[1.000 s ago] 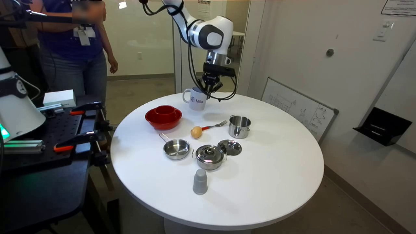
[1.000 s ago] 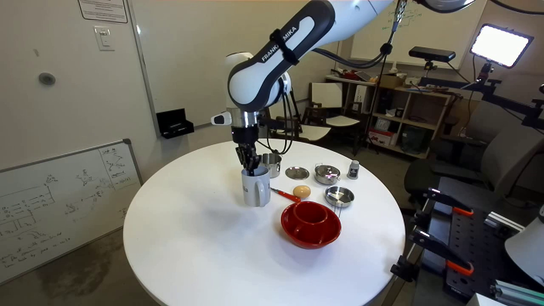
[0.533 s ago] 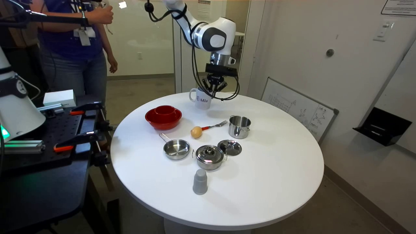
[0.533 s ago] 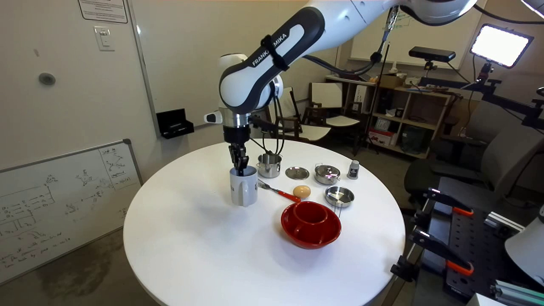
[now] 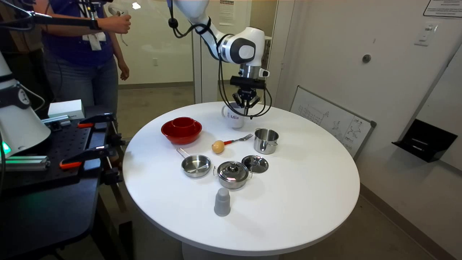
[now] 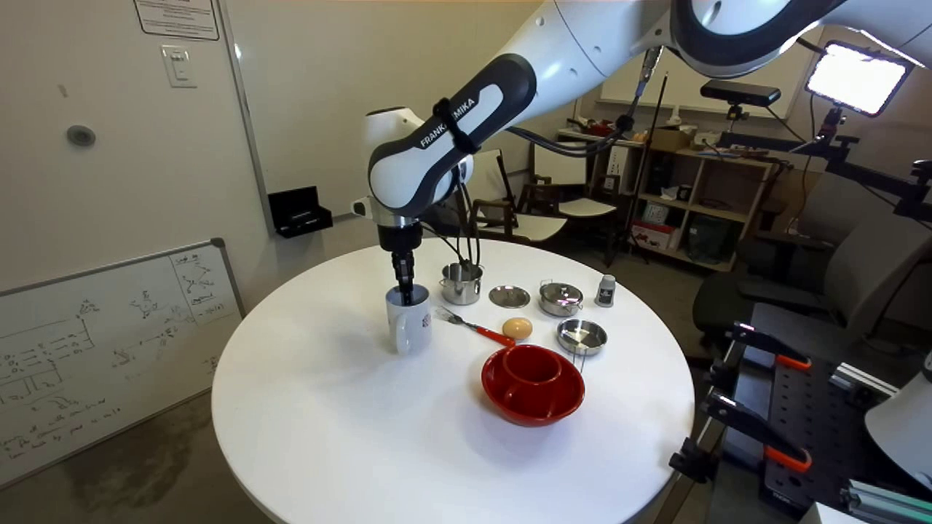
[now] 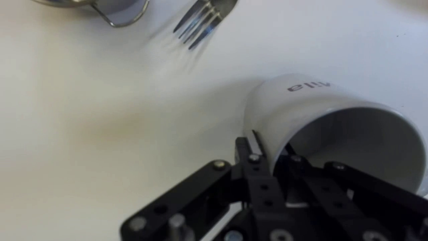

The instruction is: Rotate the cup slightly anticlockwise

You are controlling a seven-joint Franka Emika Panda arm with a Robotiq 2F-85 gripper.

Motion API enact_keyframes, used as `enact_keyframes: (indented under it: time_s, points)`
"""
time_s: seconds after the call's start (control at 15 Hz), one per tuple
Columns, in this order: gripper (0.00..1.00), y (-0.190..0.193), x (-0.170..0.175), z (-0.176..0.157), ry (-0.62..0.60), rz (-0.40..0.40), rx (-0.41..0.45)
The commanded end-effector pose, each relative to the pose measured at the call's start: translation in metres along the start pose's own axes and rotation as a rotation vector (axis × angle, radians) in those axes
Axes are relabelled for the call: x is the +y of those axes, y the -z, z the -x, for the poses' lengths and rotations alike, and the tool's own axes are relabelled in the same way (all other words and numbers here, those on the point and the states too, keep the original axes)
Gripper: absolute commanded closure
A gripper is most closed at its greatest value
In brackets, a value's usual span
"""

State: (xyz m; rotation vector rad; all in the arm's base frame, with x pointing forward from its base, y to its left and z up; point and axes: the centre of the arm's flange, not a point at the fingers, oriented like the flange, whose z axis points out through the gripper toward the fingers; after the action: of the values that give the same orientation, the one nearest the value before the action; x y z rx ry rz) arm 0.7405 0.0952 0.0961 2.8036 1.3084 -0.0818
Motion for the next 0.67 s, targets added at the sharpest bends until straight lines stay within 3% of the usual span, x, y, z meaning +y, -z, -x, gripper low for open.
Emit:
enact_keyframes:
  time_s: [0.0,0.33,0.6]
  points:
    - [0.98,-0.01,0.024,-0.011,-0.097,0.013,-0.039]
    - [0.98,-0.007,-0.003,0.016,-0.139,-0.05,-0.006]
    - [0.98,0.0,-0.026,0.027,-0.164,-0.045,0.005]
